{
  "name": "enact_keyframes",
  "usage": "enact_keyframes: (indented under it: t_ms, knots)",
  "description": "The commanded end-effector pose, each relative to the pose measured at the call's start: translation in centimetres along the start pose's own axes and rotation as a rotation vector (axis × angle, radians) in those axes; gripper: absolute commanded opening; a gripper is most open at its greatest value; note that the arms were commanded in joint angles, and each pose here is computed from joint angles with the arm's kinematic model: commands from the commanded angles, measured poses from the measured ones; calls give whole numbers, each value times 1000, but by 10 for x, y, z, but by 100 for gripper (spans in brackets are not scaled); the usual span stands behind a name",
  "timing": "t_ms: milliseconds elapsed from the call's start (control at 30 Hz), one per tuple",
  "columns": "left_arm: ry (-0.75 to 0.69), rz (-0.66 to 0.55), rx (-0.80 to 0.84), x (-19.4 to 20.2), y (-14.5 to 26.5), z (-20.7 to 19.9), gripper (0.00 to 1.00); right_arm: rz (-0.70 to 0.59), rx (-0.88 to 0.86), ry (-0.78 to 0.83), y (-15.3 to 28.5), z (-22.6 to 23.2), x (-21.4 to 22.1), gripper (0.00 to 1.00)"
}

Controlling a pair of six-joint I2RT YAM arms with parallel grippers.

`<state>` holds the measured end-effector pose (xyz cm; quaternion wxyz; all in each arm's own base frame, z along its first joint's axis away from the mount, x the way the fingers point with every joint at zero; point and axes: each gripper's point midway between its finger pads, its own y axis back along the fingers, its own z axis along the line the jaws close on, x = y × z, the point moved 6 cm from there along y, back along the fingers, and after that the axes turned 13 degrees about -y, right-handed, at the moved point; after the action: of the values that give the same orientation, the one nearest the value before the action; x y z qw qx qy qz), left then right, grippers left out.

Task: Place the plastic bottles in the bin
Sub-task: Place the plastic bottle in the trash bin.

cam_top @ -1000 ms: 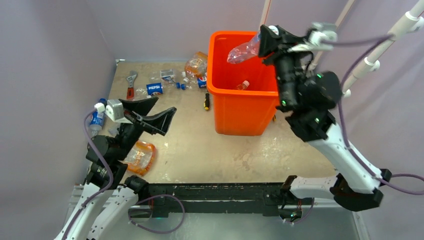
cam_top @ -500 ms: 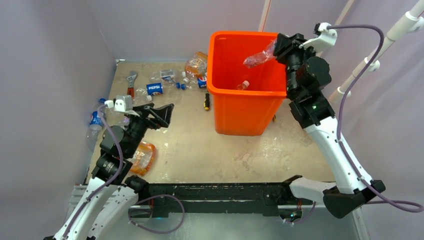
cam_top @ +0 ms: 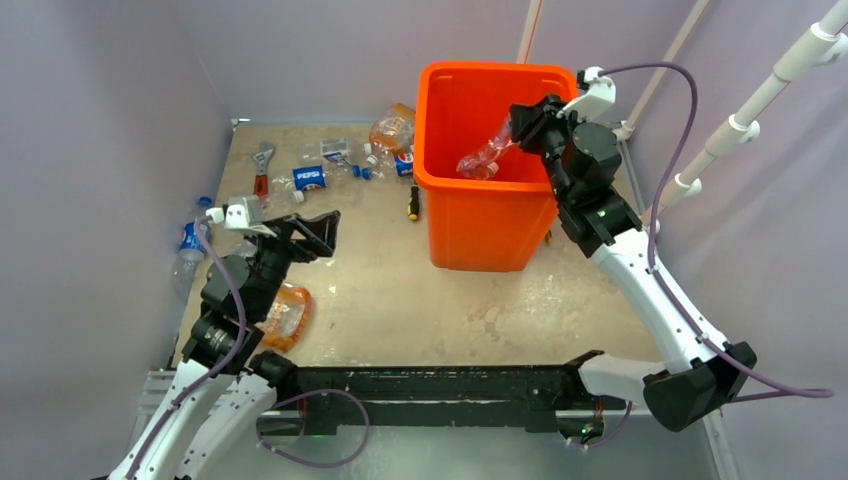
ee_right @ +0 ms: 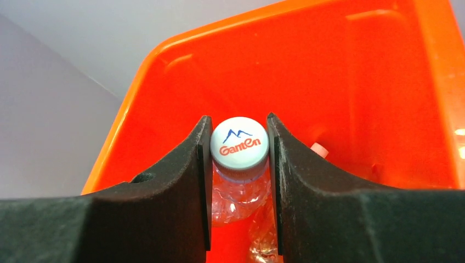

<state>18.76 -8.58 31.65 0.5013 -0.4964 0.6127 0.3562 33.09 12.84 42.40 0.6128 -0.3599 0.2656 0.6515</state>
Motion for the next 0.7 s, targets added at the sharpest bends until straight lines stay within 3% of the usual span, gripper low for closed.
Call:
enact_keyframes:
  t_ms: [0, 33, 133, 200, 500, 667]
  knots:
    - [15, -5, -54, -1, 1, 6, 96, 4, -72, -9, 3, 11, -7, 0]
    - [15, 2, -67, 0, 0, 7, 96, 9, -75, -4, 4, 12, -7, 10]
    - [18, 27, -108, 3, -3, 11, 96, 15, -74, -10, 9, 12, -9, 51]
    - [17, 49, -125, 6, -5, 13, 96, 24, -83, -24, 11, 14, -10, 64]
    - [16, 122, -173, 15, -14, 17, 96, 91, -162, -51, 28, 24, -10, 75]
    - [17, 131, -221, 19, -14, 23, 96, 95, -359, -59, 60, 47, -26, 76]
